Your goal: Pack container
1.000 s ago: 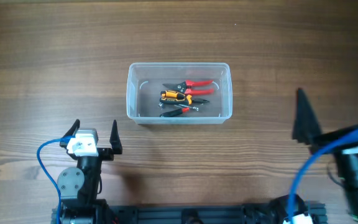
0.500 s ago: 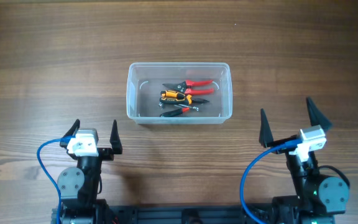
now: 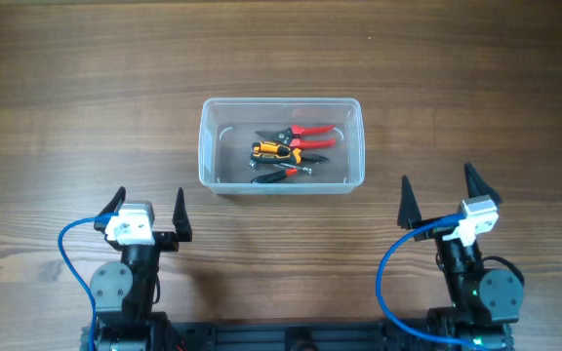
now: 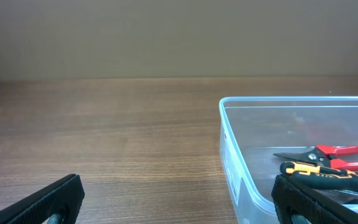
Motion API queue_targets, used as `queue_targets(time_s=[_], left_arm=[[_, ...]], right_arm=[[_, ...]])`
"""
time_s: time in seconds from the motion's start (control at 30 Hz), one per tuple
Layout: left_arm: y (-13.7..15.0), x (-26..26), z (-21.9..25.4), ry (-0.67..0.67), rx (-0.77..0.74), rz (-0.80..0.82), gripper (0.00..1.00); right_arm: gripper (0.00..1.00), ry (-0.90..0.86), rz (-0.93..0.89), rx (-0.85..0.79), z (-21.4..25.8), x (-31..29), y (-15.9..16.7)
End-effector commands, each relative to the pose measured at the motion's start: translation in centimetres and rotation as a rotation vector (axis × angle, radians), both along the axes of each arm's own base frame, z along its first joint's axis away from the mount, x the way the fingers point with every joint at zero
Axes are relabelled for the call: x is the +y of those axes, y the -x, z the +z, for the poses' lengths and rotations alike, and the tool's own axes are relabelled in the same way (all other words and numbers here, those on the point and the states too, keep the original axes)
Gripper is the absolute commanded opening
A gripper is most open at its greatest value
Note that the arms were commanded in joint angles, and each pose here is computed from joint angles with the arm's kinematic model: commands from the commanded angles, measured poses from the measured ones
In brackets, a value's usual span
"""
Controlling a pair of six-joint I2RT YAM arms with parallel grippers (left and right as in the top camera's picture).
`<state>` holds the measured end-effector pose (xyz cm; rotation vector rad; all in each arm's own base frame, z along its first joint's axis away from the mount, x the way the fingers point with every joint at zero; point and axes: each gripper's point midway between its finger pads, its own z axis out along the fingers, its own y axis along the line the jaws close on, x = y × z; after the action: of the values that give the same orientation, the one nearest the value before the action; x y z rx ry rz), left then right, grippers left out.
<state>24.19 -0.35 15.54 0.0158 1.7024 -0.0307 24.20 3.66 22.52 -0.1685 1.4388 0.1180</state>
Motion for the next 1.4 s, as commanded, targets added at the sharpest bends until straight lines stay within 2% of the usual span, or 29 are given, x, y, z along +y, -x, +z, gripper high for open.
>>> queue_targets(time_s=[0.0, 0.4, 0.63, 0.83, 1.0, 1.37], left_arm=[[0.0, -0.1, 0.0, -0.013, -0.006, -0.009, 1.00], [0.0, -0.1, 0.0, -0.013, -0.006, -0.009, 1.00], [0.0, -0.1, 0.0, -0.013, -0.006, -0.009, 1.00], [0.0, -0.1, 0.0, -0.013, -0.006, -0.009, 1.00], [0.0, -0.1, 0.0, -0.013, -0.006, -0.009, 1.00], [0.0, -0.1, 0.0, -0.013, -0.006, -0.009, 1.00]], right_arm=[[1.00, -0.059, -0.020, 0.003, -0.7, -0.5, -0.1], [1.00, -0.062, -0.073, -0.017, -0.8, -1.8, 0.1], [1.00, -0.135, -0.073, 0.041, -2.6, -1.9, -0.3], [1.00, -0.217, -0.146, 0.087, -3.6, -3.3, -0.4], [1.00, -0.218, -0.156, 0.136, -4.8, -3.3, -0.5], [1.00, -0.217, -0.153, 0.137, -4.8, -3.3, -0.5]])
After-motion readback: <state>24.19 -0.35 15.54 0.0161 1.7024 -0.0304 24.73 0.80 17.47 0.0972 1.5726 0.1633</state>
